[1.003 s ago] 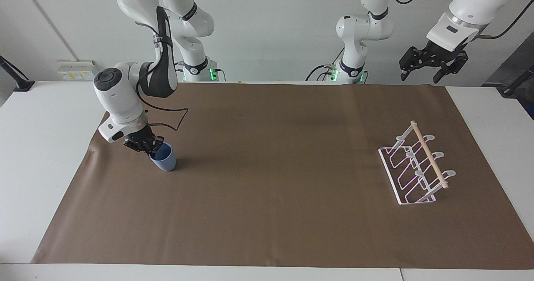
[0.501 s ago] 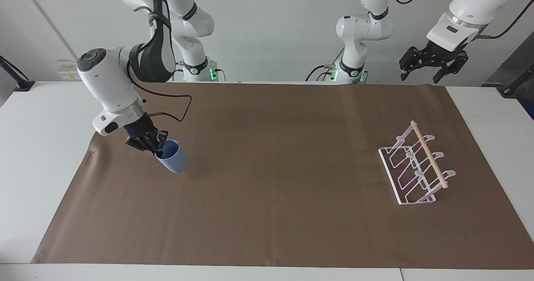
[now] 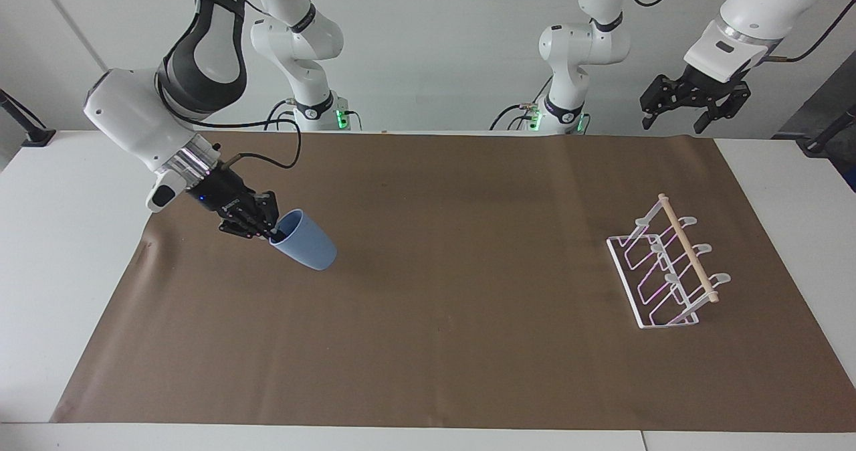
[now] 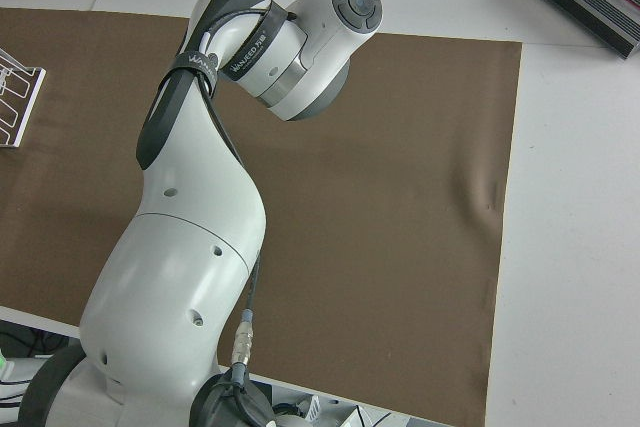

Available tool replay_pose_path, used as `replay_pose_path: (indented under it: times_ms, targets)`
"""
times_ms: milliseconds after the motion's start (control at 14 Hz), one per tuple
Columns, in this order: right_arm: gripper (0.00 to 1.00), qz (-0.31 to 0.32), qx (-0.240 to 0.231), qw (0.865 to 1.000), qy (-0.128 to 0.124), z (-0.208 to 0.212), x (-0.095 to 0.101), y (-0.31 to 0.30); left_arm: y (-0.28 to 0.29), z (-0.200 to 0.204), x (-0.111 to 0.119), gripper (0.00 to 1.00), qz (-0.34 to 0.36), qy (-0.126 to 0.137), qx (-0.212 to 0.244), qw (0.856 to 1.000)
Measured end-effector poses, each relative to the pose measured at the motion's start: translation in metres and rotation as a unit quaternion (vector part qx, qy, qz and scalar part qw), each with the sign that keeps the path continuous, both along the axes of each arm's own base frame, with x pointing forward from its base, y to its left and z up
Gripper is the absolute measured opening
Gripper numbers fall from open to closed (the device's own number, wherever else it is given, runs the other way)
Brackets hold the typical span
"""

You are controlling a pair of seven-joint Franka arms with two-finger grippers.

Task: Hang cup on cup holder
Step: 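Lift the cup with the right gripper while the left gripper approaches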

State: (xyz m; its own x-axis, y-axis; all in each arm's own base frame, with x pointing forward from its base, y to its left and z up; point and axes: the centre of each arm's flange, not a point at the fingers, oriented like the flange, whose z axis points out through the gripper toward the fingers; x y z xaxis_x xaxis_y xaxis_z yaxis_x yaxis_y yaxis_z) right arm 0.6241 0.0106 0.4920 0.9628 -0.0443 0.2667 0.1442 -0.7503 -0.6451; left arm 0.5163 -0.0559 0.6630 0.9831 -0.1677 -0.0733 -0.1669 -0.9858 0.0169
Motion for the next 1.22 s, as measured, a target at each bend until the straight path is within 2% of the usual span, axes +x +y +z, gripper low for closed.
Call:
replay_pose_path:
  times_ms: [358,501,788,1003,1218]
  targets:
    - [0.05,0.023,0.110,0.994,0.014,0.014,-0.007,0.034,-0.011,0.001,-0.004,1.00,-0.010,0.005,0.001,1.000]
    - [0.05,0.020,0.161,0.986,0.035,0.021,-0.011,0.042,-0.010,0.005,-0.008,1.00,-0.010,0.003,0.001,1.000]
    - [0.05,0.006,0.267,0.959,0.095,0.036,-0.018,0.059,-0.009,0.011,-0.013,1.00,0.016,0.000,0.000,1.000]
    - [0.05,0.000,0.335,0.934,0.120,0.034,-0.030,0.085,-0.015,0.012,-0.013,1.00,0.070,0.004,-0.018,0.997]
    - [0.05,-0.016,0.388,0.911,0.139,0.025,-0.048,0.096,-0.027,0.011,-0.009,1.00,0.139,0.013,-0.057,0.989]
